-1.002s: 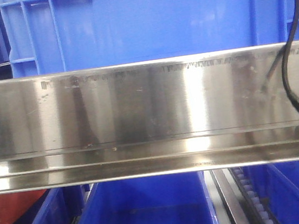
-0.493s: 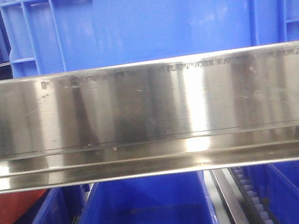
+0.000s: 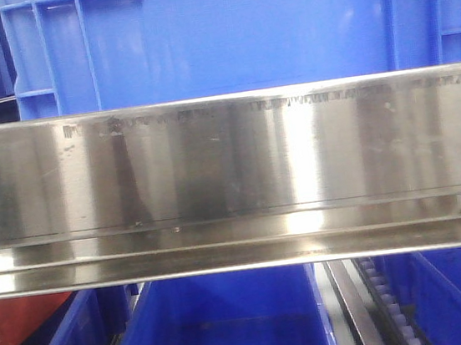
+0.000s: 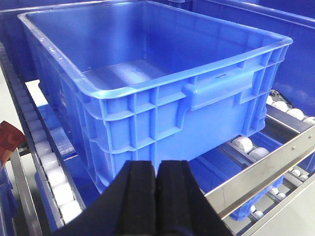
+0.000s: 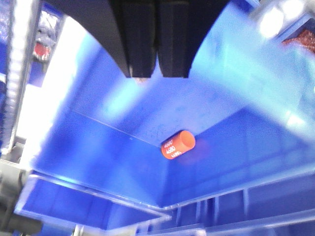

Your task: Place cylindrical capacitor in blue bin on shelf

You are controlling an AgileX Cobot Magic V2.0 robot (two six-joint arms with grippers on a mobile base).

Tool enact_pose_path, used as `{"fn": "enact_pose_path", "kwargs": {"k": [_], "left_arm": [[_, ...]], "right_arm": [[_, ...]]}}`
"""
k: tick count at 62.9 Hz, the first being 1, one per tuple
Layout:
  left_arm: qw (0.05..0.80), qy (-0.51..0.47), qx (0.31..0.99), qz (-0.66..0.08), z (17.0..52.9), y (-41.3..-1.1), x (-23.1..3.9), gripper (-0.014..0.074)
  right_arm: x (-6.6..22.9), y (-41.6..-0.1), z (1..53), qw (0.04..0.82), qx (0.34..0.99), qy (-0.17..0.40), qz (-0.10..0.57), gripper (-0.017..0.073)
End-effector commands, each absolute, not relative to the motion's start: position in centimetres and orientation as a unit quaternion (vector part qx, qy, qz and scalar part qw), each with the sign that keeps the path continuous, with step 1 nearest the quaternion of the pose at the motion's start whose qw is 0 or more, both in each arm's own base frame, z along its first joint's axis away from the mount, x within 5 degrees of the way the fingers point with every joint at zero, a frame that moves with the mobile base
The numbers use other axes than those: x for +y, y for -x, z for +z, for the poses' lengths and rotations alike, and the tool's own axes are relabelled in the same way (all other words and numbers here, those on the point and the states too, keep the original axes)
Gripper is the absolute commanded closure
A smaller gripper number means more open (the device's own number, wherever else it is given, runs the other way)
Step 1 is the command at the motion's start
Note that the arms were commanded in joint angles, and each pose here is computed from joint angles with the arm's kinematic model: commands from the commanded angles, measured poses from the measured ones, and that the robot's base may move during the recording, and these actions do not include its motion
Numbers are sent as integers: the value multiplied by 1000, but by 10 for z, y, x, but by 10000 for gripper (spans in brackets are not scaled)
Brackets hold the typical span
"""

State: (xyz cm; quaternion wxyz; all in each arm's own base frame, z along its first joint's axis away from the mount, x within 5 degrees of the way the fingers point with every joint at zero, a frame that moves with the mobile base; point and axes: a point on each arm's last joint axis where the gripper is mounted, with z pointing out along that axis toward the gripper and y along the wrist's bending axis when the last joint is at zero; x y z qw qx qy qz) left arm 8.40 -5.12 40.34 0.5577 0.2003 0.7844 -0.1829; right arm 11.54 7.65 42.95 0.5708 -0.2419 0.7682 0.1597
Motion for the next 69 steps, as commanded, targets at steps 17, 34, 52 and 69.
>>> {"fn": "enact_pose_path", "kwargs": {"k": [17,34,52,69], "left_arm": [[563,-197,779,-192,405,-82,-52,704],[563,-197,779,-192,405,-82,-52,704],[563,-197,779,-192,405,-82,-52,704],[563,-197,779,-192,405,-82,-52,704]], "right_arm": [[35,-55,360,609,738,236,167,715],[24,-39,338,643,709,227,178,715],[24,-38,339,648,705,226,179,715],[24,-38,339,648,705,226,179,715]]}}
